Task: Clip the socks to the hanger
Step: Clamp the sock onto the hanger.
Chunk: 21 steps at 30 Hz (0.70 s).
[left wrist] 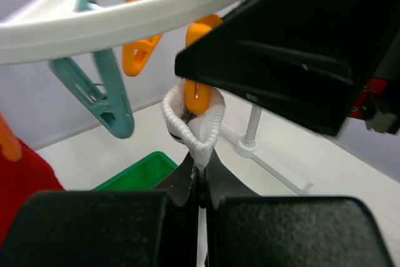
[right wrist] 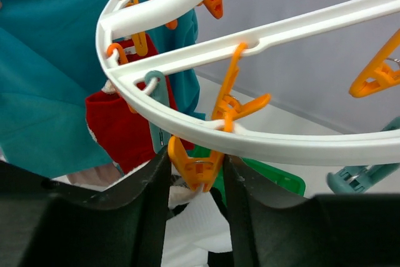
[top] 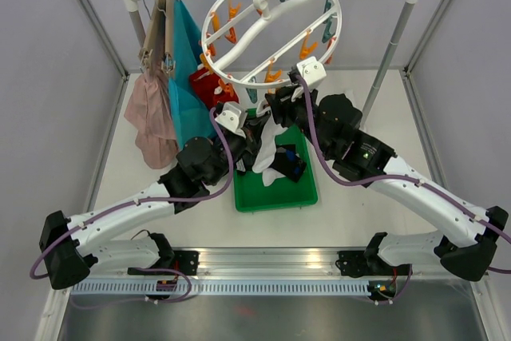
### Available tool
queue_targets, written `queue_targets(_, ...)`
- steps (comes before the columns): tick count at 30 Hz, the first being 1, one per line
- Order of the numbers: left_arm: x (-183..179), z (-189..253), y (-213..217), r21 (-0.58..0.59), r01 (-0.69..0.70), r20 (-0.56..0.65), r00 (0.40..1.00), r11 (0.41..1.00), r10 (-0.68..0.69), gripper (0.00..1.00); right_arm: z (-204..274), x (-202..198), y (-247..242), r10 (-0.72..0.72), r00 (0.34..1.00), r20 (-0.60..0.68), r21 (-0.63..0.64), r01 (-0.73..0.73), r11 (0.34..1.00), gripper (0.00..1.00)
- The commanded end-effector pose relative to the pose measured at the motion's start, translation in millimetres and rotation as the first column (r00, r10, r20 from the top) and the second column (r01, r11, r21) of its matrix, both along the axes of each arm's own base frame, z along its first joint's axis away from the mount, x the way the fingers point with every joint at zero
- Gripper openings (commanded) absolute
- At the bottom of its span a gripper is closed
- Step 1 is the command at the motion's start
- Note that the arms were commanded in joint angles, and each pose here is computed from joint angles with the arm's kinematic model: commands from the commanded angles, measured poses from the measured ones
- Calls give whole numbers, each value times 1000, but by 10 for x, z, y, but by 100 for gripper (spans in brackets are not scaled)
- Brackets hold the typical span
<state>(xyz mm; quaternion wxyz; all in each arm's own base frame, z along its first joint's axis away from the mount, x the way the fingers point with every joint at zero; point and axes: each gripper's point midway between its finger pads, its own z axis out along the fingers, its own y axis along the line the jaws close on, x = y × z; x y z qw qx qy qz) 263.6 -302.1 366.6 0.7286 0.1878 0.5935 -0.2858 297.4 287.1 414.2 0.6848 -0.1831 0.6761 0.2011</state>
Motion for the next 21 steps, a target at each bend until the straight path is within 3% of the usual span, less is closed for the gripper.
queue_targets(1,16,288,135,-87,-63,-38,997,994,60,2,197,-114,-32,24,1000,-16,65,-23,998,46)
queue_targets(7,56,332,510,-123,-213,-108,974,969,200,2,107,-299,-181,44,996,-83,100,-36,994,64)
queue_targets(14,88,329,899,-79,-372,-164,920,925,356,3,-142,-441,-385,27,989,-142,89,-14,996,67)
queue_targets(21,96,377,1212,-53,-499,-203,853,865,480,7,-747,-392,-391,-26,970,-241,-36,17,999,67)
